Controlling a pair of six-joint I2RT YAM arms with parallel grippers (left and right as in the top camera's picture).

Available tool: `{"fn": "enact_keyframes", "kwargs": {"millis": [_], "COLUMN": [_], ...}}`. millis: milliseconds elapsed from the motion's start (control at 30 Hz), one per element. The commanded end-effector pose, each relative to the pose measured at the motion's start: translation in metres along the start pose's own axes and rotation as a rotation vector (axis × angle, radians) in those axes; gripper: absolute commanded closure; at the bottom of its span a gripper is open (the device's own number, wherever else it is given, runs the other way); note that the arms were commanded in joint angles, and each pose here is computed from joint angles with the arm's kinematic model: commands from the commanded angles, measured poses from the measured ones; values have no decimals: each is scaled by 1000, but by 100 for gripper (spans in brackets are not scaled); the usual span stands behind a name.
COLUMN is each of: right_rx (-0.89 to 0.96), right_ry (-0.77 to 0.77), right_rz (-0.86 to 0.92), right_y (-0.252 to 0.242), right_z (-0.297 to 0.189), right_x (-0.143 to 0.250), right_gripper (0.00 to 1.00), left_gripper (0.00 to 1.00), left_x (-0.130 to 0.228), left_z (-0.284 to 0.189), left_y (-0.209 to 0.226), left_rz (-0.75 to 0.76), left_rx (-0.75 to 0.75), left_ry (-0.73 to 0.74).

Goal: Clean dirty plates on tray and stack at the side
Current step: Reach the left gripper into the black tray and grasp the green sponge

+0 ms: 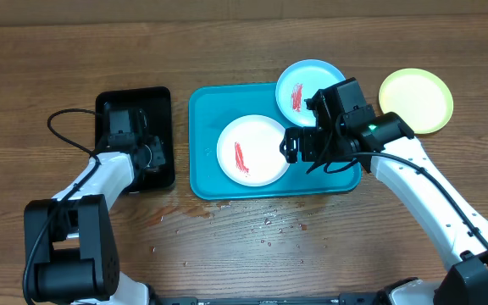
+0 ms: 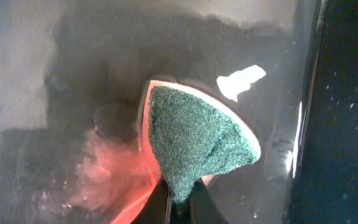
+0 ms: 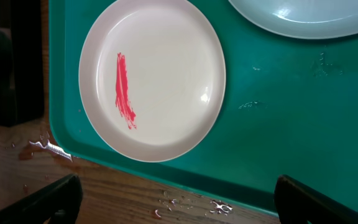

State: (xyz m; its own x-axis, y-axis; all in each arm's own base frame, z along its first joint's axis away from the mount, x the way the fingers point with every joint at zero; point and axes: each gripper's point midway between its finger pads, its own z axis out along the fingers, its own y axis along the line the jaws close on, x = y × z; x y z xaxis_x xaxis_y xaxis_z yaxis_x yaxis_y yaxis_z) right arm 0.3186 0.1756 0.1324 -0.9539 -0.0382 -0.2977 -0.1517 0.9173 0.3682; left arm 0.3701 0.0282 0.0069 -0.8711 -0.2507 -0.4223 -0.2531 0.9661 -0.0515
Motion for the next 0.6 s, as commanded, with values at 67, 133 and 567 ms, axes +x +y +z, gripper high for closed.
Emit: {"fn": "enact_keyframes", "kwargs": {"millis": [67, 133, 567], "right_rx": [-10, -10, -22], "right_ry": [-34, -34, -22], "right_rz": [-13, -13, -10], "right_y": [6, 6, 8], "right_z": [-9, -9, -9], "right_x": [-8, -8, -5], "right_gripper": [0, 0, 0], "left_gripper": [96, 96, 96], "left_x": [-15, -31, -74], "left_z": [-19, -35, -107], "left_y": [-6, -7, 0], "left_rz": [25, 29, 31], "left_rx": [10, 4, -36], "left_ry": [18, -9, -153]}}
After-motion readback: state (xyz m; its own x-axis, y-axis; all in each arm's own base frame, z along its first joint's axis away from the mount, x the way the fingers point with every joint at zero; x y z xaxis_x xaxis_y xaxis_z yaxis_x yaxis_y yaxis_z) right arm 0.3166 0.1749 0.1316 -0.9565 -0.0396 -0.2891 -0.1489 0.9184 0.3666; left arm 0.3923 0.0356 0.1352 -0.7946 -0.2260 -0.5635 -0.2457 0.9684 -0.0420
